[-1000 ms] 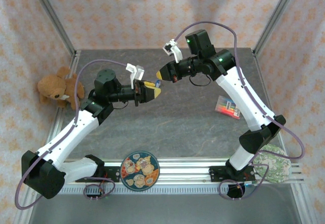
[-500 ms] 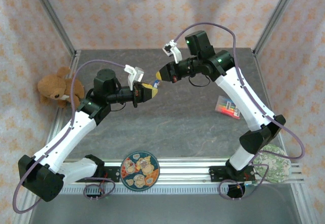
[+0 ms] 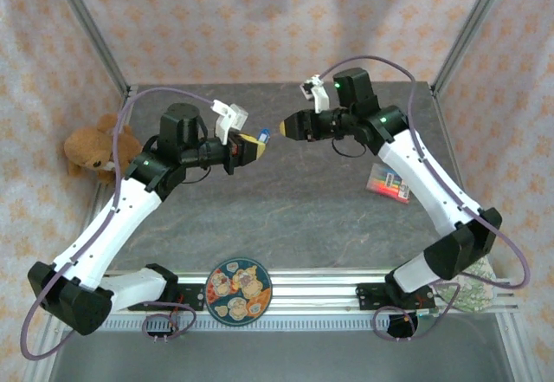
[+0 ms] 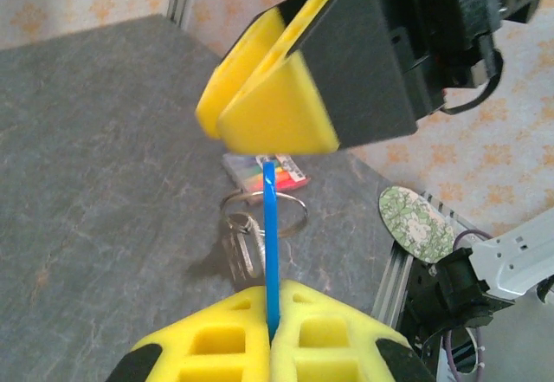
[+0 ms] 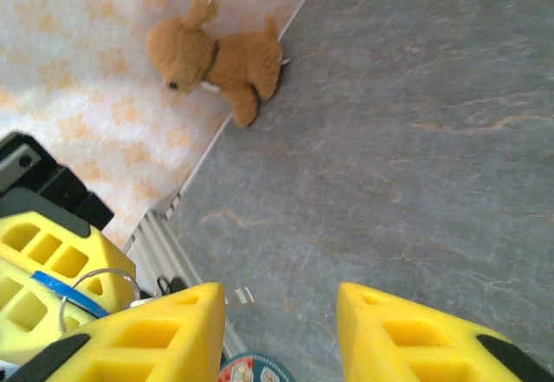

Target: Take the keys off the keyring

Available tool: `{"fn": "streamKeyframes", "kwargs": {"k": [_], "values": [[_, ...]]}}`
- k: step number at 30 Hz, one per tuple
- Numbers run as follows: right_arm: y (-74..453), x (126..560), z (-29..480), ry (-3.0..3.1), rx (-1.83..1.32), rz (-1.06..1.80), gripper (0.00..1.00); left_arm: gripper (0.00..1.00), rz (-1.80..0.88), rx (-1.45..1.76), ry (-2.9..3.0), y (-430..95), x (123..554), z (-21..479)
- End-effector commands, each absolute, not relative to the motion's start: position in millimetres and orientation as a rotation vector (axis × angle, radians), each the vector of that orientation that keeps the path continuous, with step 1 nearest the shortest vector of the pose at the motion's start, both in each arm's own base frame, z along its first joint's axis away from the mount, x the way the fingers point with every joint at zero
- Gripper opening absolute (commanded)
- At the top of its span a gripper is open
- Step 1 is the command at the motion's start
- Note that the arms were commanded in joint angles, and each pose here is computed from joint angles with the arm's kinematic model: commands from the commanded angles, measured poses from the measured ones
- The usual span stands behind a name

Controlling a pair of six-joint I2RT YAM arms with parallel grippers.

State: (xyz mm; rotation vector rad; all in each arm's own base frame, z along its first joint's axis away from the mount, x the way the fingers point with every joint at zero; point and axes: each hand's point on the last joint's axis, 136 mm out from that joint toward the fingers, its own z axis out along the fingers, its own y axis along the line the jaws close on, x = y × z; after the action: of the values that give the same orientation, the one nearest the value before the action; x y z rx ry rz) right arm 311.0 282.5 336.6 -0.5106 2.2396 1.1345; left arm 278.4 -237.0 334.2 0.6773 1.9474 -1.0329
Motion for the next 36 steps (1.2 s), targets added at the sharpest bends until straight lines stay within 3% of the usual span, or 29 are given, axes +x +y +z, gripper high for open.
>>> {"fn": "streamKeyframes", "kwargs": {"k": [1, 20, 23, 31, 33, 34, 36], "values": [[267, 327, 361, 2.106, -0.38, 1.079, 0.4, 0.0, -1.007, 0.674, 2.029, -235, 279, 322], [201, 365, 275, 1.961, -0.113, 0.629, 0.52, 0.0, -1.025, 0.541, 2.282, -242, 306, 298], [202, 360, 273, 1.937, -0.072, 0.739, 0.65, 0.0, -1.06, 0.537, 2.3, -247, 309, 298], [225, 337, 313, 1.676, -0.182, 1.251, 0.66, 0.0, -1.174, 0.556, 2.272, -259, 308, 313], [233, 326, 325, 1.624, -0.258, 1.322, 0.71, 0.0, -1.202, 0.564, 2.258, -262, 306, 319], [236, 321, 331, 1.594, -0.291, 1.36, 0.79, 0.0, -1.22, 0.569, 2.248, -263, 305, 322], [239, 314, 342, 1.545, -0.332, 1.402, 0.81, 0.0, -1.254, 0.576, 2.233, -266, 303, 328]]}}
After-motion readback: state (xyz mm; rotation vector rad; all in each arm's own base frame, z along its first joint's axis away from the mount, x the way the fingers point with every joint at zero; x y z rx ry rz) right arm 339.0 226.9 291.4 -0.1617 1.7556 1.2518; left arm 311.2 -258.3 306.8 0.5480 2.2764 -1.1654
